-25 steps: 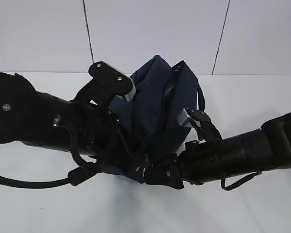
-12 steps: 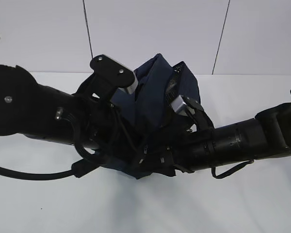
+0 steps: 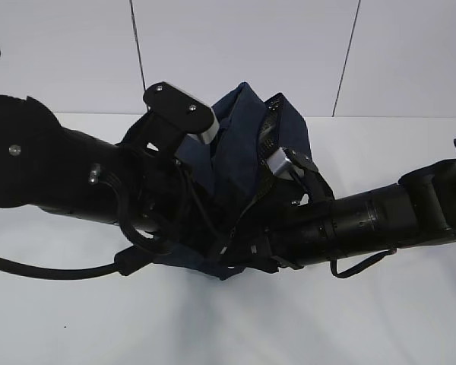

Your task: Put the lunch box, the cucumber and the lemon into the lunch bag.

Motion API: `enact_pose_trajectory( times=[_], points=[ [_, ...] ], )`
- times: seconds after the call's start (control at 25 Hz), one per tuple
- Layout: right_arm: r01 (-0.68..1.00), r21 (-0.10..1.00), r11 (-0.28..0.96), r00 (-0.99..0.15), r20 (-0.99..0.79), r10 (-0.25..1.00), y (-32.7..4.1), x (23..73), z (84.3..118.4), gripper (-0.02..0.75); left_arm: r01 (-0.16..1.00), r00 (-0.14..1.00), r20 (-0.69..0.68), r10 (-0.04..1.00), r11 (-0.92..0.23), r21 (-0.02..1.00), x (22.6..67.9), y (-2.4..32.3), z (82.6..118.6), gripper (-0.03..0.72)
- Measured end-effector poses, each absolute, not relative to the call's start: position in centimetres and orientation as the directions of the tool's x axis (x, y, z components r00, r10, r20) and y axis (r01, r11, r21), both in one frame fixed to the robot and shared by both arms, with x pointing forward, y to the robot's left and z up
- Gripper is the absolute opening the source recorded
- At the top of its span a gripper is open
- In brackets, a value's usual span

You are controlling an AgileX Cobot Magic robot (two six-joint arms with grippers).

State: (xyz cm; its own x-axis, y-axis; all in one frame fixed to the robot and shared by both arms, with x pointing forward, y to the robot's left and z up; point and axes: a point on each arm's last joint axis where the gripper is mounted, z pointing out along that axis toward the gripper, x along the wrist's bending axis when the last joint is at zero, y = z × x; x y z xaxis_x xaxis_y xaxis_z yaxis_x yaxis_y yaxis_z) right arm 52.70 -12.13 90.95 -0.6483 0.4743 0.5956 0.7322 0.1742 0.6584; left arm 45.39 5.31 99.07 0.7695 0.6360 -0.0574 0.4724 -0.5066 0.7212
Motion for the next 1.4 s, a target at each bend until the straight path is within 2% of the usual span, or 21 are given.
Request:
enact_pose_trajectory(
  times=[0.8,1.4],
  points=[
    [0.759,0.623,0.188,-0.619,0.6,0.506,-12.3,52.8,89.4,0.157,0.475,0.77,-0.059,0.635,-0.51,0.718,45.4,5.3,99.0,0.012],
    [0.74,0.649,0.174,-0.644,0.611,0.459,-11.7,53.4,90.2,0.157,0.475,0.77,-0.059,0.635,-0.51,0.717,45.4,5.3,99.0,0.012]
  ],
)
